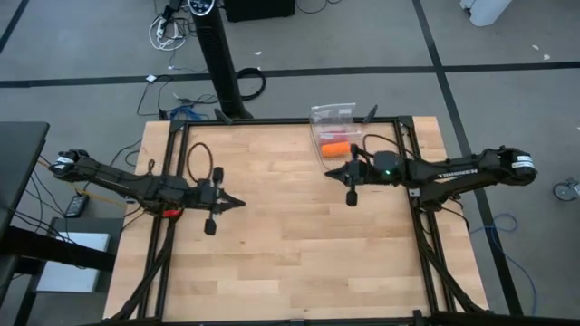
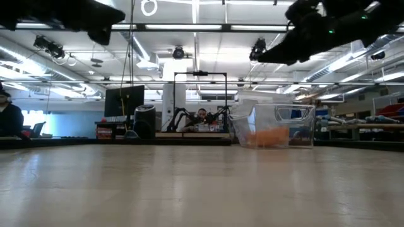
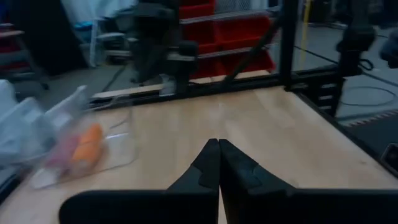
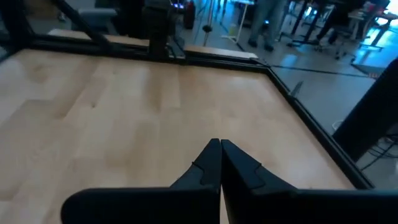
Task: Roll bandage
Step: Return to Home Position
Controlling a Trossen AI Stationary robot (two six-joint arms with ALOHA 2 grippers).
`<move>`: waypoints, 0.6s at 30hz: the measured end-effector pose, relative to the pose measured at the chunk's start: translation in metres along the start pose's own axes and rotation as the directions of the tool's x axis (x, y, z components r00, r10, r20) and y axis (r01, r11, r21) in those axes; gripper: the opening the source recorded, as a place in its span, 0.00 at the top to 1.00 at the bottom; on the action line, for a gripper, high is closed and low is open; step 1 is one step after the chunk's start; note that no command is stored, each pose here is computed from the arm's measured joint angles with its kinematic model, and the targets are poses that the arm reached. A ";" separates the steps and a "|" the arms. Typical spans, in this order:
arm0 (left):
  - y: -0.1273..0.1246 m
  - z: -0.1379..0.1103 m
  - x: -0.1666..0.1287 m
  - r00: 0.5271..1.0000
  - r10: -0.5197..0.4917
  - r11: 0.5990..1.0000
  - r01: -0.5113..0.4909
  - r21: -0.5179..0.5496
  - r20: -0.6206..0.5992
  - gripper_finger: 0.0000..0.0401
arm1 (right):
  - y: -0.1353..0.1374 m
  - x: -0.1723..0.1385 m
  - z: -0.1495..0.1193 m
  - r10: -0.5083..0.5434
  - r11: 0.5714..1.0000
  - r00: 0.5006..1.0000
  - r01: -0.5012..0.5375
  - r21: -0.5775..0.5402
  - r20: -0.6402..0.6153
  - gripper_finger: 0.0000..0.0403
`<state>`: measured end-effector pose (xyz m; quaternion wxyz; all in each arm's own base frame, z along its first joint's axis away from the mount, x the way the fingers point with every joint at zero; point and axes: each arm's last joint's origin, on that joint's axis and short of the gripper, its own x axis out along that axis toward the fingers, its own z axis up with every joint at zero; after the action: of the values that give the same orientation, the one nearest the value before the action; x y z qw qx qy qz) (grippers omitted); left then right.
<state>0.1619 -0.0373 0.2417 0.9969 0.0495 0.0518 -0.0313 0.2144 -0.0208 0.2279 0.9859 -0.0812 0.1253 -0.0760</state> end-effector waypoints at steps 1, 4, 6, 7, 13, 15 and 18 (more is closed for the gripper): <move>0.001 -0.004 -0.005 1.000 0.014 1.000 -0.014 -0.002 0.009 0.99 | 0.002 -0.005 -0.003 -0.003 1.000 1.000 0.003 0.007 0.010 1.00; 0.005 -0.010 -0.020 0.998 0.050 0.999 -0.049 -0.013 0.046 0.99 | 0.005 -0.022 -0.010 -0.020 0.999 0.998 0.019 0.029 0.052 1.00; 0.007 -0.014 -0.030 0.996 0.062 0.998 -0.061 -0.022 0.061 0.99 | 0.004 -0.036 -0.016 -0.045 0.998 0.996 0.042 0.045 0.079 1.00; 0.008 -0.015 -0.034 0.996 0.064 0.998 -0.062 -0.032 0.066 0.99 | 0.004 -0.042 -0.019 -0.052 0.997 0.994 0.046 0.057 0.096 1.00; 0.012 -0.028 -0.053 0.991 0.080 0.994 -0.072 -0.078 0.103 0.99 | 0.003 -0.069 -0.028 -0.052 0.996 0.974 0.035 0.083 0.220 1.00; 0.014 -0.036 -0.055 0.989 0.105 0.992 -0.096 -0.083 0.108 0.99 | 0.003 -0.073 -0.034 -0.052 0.996 0.974 0.034 0.083 0.221 1.00; 0.018 -0.047 -0.057 0.985 0.130 0.988 -0.118 -0.100 0.116 0.99 | 0.003 -0.078 -0.042 -0.062 0.995 0.972 0.043 0.086 0.226 1.00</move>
<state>0.1022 -0.0119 0.2031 0.9995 0.0041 -0.0109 0.0303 0.1292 -0.0102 0.2054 0.9939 -0.0529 0.0057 -0.0971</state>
